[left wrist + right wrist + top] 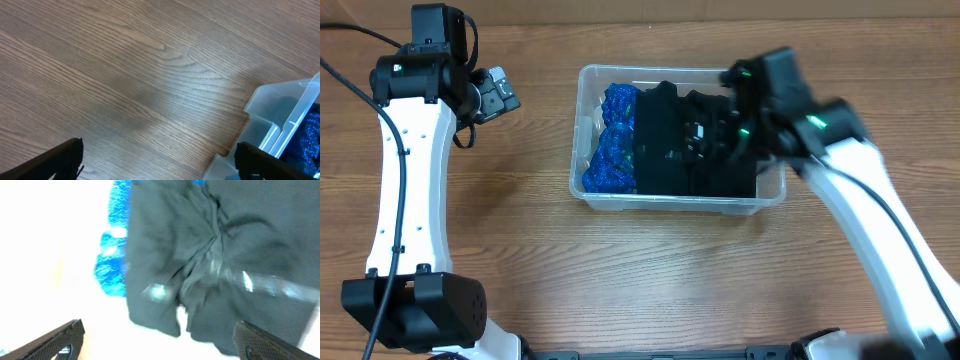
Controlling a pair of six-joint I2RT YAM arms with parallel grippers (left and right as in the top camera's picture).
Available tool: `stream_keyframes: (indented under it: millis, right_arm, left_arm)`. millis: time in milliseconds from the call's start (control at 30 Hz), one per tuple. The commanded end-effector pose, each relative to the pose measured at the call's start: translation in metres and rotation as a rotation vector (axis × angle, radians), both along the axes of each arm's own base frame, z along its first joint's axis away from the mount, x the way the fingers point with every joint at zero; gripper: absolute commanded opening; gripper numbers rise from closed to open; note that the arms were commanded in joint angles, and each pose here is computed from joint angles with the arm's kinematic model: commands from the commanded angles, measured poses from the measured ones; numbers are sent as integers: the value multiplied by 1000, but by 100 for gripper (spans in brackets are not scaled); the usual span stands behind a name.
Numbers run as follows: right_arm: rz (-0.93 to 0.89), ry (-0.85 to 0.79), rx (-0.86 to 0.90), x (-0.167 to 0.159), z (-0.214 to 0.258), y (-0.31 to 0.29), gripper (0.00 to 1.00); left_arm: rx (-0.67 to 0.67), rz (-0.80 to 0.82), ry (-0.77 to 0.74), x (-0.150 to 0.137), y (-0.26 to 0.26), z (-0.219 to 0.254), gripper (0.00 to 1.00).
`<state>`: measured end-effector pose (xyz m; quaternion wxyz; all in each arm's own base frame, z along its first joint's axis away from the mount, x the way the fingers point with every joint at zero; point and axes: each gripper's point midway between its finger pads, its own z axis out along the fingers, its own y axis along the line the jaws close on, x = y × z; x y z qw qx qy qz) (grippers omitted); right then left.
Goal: Pack container
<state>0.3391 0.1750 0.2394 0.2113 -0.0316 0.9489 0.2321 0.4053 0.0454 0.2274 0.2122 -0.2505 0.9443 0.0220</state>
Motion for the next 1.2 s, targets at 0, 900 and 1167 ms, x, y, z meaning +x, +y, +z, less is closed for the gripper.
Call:
stream_keyframes:
  millis: [0,900,1167]
  right_arm:
    - [-17,-231,5,-36,79,-26,100]
    - [-401,-746,-187,-135,-39,-161,100]
    - [-432,-665,-161,-129,-109,-161,100]
  left_arm:
    - [20,-13,-4,1,2,2,100]
    - [20,-13,-4,1,2,2,100]
    - [20,-13,-4,1,2,2,100]
